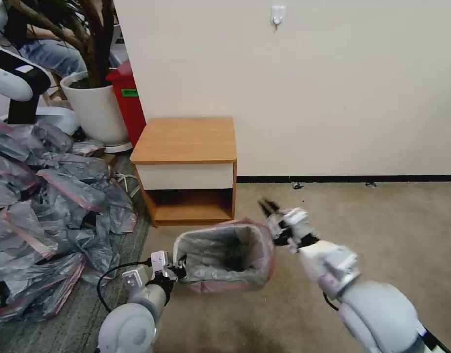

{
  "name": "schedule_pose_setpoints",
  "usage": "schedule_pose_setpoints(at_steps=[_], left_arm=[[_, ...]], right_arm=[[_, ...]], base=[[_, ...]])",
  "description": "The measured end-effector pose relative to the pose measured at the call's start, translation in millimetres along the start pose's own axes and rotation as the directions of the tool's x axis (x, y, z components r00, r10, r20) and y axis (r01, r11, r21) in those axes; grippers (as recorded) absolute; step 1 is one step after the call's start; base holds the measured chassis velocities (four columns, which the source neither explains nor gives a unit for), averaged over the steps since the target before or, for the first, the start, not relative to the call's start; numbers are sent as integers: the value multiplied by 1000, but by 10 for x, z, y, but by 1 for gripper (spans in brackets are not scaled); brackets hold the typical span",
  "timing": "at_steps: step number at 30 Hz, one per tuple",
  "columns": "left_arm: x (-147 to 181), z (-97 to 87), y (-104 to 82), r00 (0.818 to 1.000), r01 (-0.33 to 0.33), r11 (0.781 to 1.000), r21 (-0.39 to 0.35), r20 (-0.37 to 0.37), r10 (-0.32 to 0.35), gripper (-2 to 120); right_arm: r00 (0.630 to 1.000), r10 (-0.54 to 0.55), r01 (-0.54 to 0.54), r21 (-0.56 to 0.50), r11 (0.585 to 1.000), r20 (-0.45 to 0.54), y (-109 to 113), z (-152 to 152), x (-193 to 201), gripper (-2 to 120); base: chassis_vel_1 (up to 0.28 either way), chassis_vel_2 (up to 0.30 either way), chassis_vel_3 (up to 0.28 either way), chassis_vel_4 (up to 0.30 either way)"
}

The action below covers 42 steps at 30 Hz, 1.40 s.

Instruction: Pick up the garbage bag from the table and place it over the trash can.

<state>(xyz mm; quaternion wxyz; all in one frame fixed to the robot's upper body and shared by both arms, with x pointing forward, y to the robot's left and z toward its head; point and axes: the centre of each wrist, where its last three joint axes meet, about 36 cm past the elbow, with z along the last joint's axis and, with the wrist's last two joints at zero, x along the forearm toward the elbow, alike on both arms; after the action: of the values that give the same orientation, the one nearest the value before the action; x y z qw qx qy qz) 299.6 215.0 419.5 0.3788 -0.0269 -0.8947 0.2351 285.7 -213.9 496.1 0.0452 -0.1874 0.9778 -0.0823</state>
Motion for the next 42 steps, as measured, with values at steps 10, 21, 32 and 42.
schedule_pose_setpoints(at_steps=[10, 21, 32, 42], left_arm=[[-228, 30, -21, 998, 37, 999, -17, -54, -38, 2], [-413, -8, -28, 997, 46, 998, -44, -66, -49, 15], [-370, -3, -4, 996, 46, 998, -44, -71, -49, 56], [-246, -63, 25, 999, -28, 999, -37, -45, 26, 91]], right_arm=[[980, 181, -176, -63, 982, 79, 191, 268, 70, 65], [970, 232, -227, -75, 971, 75, 266, 363, 129, 103], [969, 236, -231, -77, 970, 69, 284, 395, 144, 114], [967, 246, -241, -70, 968, 73, 251, 397, 141, 106]], base=[[0, 0, 0, 0], [0, 0, 0, 0], [0, 0, 0, 0], [0, 0, 0, 0]])
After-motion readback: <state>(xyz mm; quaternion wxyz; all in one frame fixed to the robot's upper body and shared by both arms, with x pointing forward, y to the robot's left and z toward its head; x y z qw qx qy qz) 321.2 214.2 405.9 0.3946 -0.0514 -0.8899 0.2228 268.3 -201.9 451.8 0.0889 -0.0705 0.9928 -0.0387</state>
